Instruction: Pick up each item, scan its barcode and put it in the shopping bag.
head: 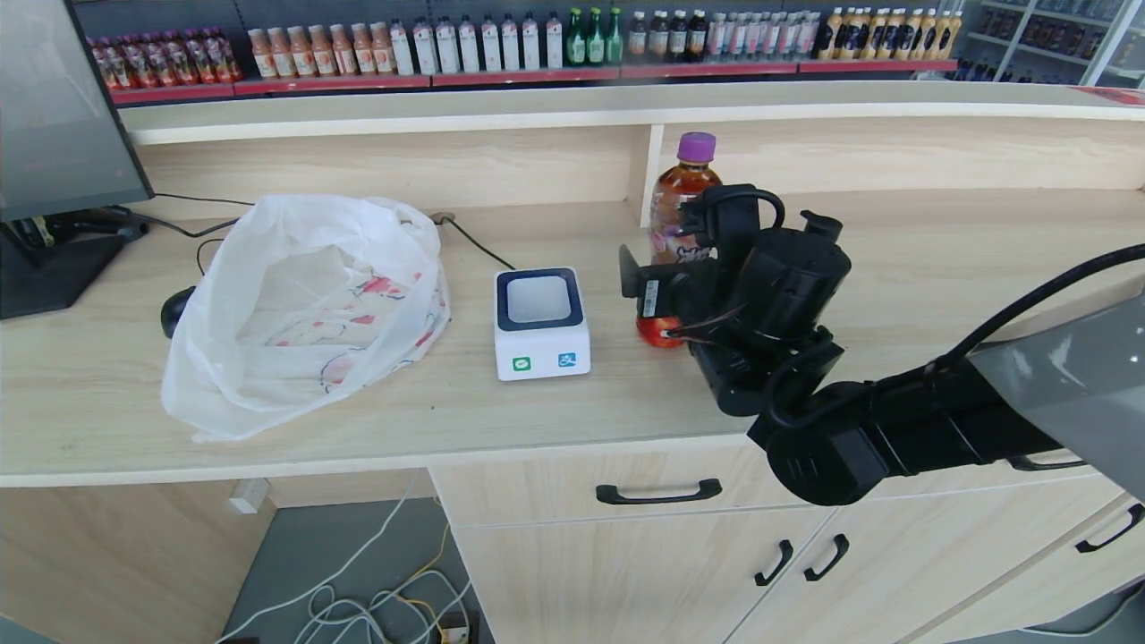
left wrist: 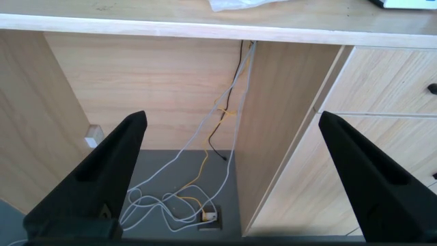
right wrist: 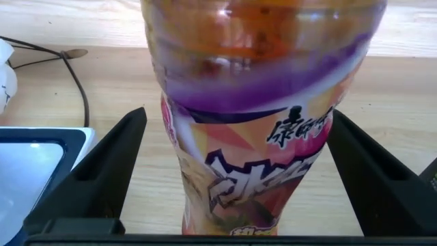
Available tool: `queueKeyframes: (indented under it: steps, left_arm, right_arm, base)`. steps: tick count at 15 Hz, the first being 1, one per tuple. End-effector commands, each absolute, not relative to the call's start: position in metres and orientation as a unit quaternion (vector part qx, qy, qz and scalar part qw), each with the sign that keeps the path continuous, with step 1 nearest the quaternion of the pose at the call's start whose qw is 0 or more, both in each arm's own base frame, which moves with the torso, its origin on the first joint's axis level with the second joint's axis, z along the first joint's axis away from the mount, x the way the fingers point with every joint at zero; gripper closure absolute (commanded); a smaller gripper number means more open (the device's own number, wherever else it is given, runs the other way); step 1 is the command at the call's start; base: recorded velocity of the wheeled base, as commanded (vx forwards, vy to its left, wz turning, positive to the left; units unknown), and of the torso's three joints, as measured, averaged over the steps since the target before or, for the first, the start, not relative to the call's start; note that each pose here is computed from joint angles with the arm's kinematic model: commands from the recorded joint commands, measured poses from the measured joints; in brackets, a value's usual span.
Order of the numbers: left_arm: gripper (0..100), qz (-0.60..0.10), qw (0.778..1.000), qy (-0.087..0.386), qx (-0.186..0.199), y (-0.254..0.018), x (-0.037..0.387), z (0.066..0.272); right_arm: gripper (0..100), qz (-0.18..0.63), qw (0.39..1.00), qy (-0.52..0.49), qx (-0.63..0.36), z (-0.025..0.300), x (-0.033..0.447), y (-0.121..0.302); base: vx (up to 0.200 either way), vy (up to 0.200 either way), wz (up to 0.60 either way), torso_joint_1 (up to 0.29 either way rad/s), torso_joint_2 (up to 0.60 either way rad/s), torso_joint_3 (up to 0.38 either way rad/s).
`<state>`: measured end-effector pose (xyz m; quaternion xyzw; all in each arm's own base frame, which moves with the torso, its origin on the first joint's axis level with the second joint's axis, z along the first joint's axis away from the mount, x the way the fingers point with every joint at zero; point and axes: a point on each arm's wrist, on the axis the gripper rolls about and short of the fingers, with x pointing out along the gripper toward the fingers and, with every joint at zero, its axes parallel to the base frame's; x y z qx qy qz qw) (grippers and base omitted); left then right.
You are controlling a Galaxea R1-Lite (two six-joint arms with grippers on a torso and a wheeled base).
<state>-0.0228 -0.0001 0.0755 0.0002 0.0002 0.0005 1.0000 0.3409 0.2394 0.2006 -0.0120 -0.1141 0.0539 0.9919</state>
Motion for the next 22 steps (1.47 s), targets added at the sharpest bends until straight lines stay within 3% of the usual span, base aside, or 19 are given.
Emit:
queueKeyframes:
  steps: [1, 22]
  left_arm:
    - [0, 0.001, 1.000, 0.000, 0.001, 0.000, -0.023, 0.075]
    - [0, 0.001, 1.000, 0.000, 0.000, 0.000, -0.023, 0.075]
  right_arm:
    - [0, 0.052, 0.992, -0.115, -0.014, 0.199, 0.344, 0.240]
    - [0, 0.041, 0.990, -0.138, -0.001, 0.201, 0.367, 0.249]
  base:
    - [0.000, 0.000, 0.00, 0.000, 0.00, 0.000]
    - [0.000, 0.000, 0.00, 0.000, 0.00, 0.000]
